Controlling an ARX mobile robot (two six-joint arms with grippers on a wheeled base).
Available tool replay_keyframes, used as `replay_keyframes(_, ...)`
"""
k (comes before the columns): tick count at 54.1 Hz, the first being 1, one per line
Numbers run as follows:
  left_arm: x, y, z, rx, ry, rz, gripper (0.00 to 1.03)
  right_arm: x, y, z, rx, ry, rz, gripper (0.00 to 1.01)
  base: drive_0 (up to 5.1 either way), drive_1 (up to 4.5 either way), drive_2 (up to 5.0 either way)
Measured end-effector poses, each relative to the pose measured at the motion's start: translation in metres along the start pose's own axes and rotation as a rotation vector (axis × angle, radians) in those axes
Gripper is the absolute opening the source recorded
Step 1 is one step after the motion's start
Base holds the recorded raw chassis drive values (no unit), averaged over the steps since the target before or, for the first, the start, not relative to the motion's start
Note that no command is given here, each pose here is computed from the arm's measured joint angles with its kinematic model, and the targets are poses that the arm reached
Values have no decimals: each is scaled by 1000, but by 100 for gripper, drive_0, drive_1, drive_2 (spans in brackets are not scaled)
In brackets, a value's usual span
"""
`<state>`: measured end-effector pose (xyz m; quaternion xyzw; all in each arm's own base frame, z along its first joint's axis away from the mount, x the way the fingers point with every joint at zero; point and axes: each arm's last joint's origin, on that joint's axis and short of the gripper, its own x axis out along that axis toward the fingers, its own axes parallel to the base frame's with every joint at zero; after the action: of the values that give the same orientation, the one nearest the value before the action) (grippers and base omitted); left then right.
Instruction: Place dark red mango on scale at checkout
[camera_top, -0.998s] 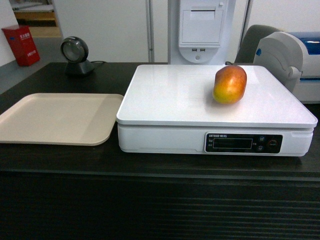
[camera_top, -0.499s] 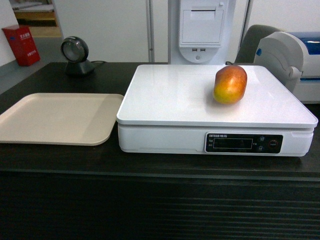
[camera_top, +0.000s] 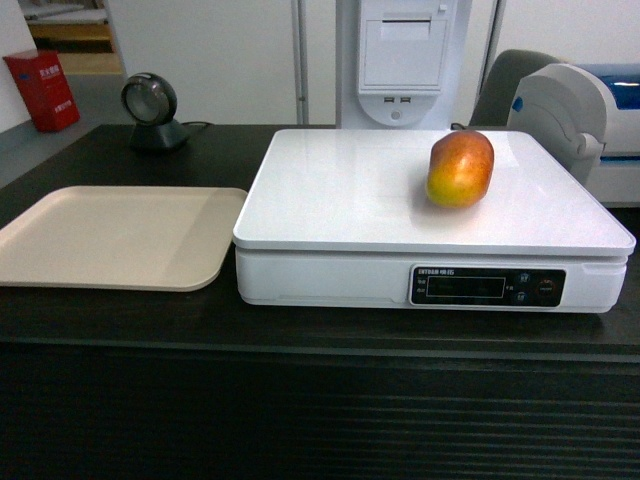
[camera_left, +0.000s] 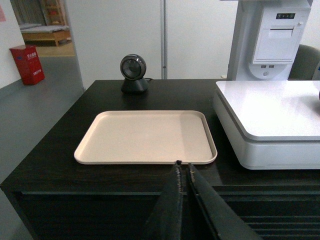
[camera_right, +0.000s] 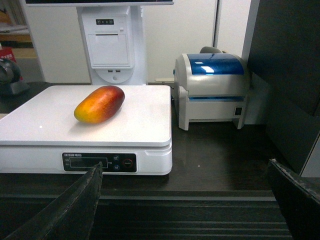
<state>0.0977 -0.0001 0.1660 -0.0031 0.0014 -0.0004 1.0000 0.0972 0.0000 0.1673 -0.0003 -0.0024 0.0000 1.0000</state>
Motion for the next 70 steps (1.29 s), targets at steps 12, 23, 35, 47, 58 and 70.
replay_keyframes(12,0,0,0,0,0,0,52,0,0,0,0,0,0,98,0,0,0)
replay_keyframes(23,0,0,0,0,0,0,88,0,0,0,0,0,0,98,0,0,0)
replay_keyframes(35,0,0,0,3,0,0,98,0,0,0,0,0,0,98,0,0,0)
replay_keyframes(47,0,0,0,3,0,0,98,0,0,0,0,0,0,98,0,0,0)
replay_keyframes(58,0,0,0,3,0,0,98,0,0,0,0,0,0,98,0,0,0)
replay_keyframes(70,0,0,0,3,0,0,98,0,0,0,0,0,0,98,0,0,0)
